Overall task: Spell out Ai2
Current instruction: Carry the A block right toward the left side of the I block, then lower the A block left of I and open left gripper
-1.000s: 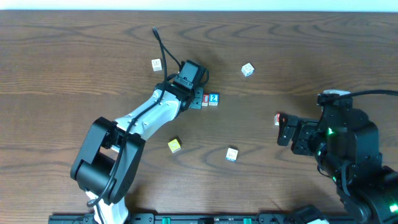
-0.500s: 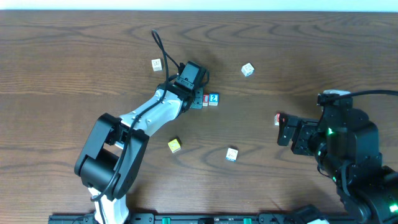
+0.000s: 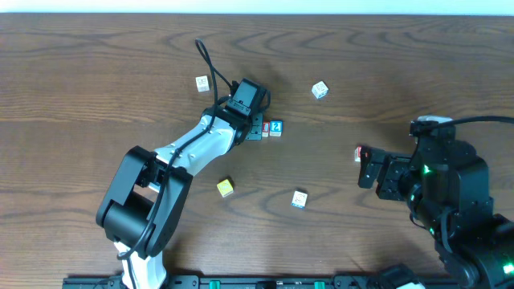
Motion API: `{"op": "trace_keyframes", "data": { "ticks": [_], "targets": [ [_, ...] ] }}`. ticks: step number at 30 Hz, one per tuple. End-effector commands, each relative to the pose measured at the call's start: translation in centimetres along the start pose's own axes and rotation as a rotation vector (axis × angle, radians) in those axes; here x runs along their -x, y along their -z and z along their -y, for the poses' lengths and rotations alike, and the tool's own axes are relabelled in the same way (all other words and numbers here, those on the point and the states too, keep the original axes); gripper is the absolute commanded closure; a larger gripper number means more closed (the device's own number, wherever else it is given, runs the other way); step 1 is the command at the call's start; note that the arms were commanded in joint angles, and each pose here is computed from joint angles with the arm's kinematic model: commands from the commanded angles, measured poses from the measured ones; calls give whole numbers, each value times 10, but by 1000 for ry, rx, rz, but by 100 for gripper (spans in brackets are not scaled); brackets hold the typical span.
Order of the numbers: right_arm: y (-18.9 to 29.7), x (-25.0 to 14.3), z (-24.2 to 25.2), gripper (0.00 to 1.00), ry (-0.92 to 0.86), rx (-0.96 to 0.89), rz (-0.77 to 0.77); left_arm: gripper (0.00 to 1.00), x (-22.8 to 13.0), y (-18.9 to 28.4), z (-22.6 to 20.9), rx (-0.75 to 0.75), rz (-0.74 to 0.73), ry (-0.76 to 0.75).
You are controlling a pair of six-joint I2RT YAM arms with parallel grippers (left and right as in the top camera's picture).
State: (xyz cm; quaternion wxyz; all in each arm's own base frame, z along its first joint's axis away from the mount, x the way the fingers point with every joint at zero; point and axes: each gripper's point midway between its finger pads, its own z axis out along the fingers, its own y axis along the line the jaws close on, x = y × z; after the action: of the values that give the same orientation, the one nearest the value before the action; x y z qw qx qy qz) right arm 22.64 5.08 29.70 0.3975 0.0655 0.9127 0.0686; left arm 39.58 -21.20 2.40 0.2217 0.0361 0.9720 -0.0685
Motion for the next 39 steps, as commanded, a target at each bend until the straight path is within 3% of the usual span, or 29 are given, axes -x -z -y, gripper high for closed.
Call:
{"op": "trace_keyframes", "data": {
  "ticks": [1, 27, 39],
  "targets": [
    [2, 1, 0, 1, 14, -2, 8, 94, -5, -5, 0, 3, -19, 0],
    [2, 1, 0, 1, 14, -2, 8, 94, -5, -5, 4, 23, 1, -59],
    [2, 1, 0, 1, 14, -2, 8, 77, -5, -5, 3, 25, 0, -58]
  ]
}}
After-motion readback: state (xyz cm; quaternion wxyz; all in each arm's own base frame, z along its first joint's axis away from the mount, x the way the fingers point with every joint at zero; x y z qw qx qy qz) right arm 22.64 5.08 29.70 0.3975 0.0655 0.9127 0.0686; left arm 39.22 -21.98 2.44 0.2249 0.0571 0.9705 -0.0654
